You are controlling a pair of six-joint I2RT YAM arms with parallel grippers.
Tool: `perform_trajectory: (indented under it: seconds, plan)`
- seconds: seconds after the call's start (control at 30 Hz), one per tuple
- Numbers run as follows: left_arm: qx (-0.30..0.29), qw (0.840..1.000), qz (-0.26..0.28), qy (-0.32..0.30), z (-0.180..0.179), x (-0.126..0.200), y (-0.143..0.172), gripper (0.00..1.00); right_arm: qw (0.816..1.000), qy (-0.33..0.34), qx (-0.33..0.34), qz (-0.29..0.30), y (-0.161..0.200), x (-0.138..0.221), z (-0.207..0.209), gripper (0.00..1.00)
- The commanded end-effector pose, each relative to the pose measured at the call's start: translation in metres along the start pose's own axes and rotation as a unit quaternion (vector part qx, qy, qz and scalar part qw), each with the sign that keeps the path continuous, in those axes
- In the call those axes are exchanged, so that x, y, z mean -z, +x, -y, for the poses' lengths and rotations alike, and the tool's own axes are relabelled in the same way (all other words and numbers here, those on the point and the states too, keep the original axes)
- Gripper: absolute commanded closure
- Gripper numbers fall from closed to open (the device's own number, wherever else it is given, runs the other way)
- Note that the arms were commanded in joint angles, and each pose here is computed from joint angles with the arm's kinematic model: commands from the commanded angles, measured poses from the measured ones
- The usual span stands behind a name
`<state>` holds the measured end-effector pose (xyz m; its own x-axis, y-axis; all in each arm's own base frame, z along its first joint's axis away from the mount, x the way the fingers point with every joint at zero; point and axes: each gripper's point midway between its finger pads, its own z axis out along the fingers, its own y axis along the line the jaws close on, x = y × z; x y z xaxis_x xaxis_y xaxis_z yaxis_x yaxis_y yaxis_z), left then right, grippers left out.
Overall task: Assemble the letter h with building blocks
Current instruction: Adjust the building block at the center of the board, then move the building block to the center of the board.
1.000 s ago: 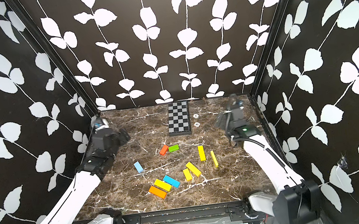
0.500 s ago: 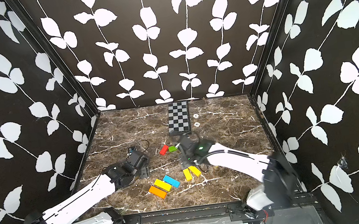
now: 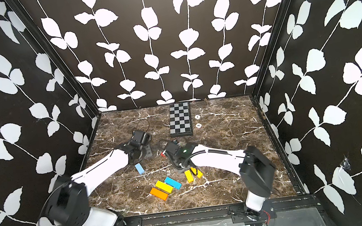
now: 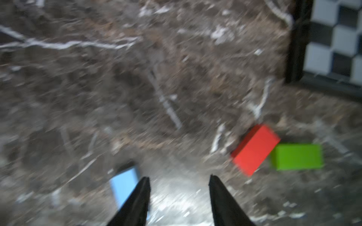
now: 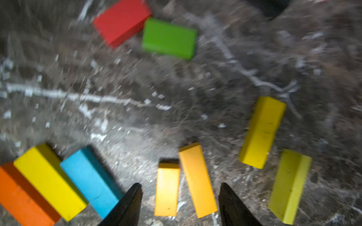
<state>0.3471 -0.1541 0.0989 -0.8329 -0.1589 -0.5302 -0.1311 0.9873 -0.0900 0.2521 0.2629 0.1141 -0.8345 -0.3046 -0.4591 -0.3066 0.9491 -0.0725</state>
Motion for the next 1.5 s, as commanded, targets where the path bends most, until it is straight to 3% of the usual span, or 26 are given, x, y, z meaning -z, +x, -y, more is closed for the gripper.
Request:
perform_trajectory:
  seconds: [0.0,0.13,0.2,0.33,0.5,0.87,1.13,1.27,1.47]
  plan:
    - [-0.009,0.998,-0.015,0.059,0.041,-0.026,-0.016,0.63,0.990,0.045,-0.112,0.071,-0.012,0.018,0.055,0.36]
    - [0.002,0.994,-0.074,0.082,0.067,-0.062,-0.003,0.73,0.981,0.001,-0.182,0.065,-0.005,0.021,0.075,0.39]
    - [0.015,0.991,-0.097,0.086,0.071,-0.070,0.006,0.81,0.981,0.002,-0.185,0.062,0.000,0.025,0.082,0.43]
    - [0.034,0.989,-0.118,0.088,0.070,-0.078,0.021,0.86,0.982,0.021,-0.185,0.045,0.010,0.024,0.093,0.47]
    - [0.030,0.986,-0.134,0.093,0.080,-0.078,0.036,0.88,0.980,0.011,-0.196,0.027,0.018,0.014,0.093,0.49]
    - [-0.006,0.973,-0.181,0.141,0.157,-0.078,0.090,0.92,0.979,0.023,-0.200,0.024,0.023,0.018,0.103,0.50]
    - [-0.026,0.964,-0.207,0.162,0.185,-0.073,0.130,0.92,0.976,0.032,-0.213,0.021,0.032,0.021,0.118,0.49]
    - [-0.040,0.961,-0.204,0.182,0.198,-0.056,0.135,0.86,0.978,0.027,-0.205,0.021,0.031,0.023,0.119,0.48]
    - [-0.032,0.985,-0.110,0.132,0.147,-0.021,0.074,0.51,0.985,-0.051,-0.165,0.024,0.020,0.024,0.089,0.36]
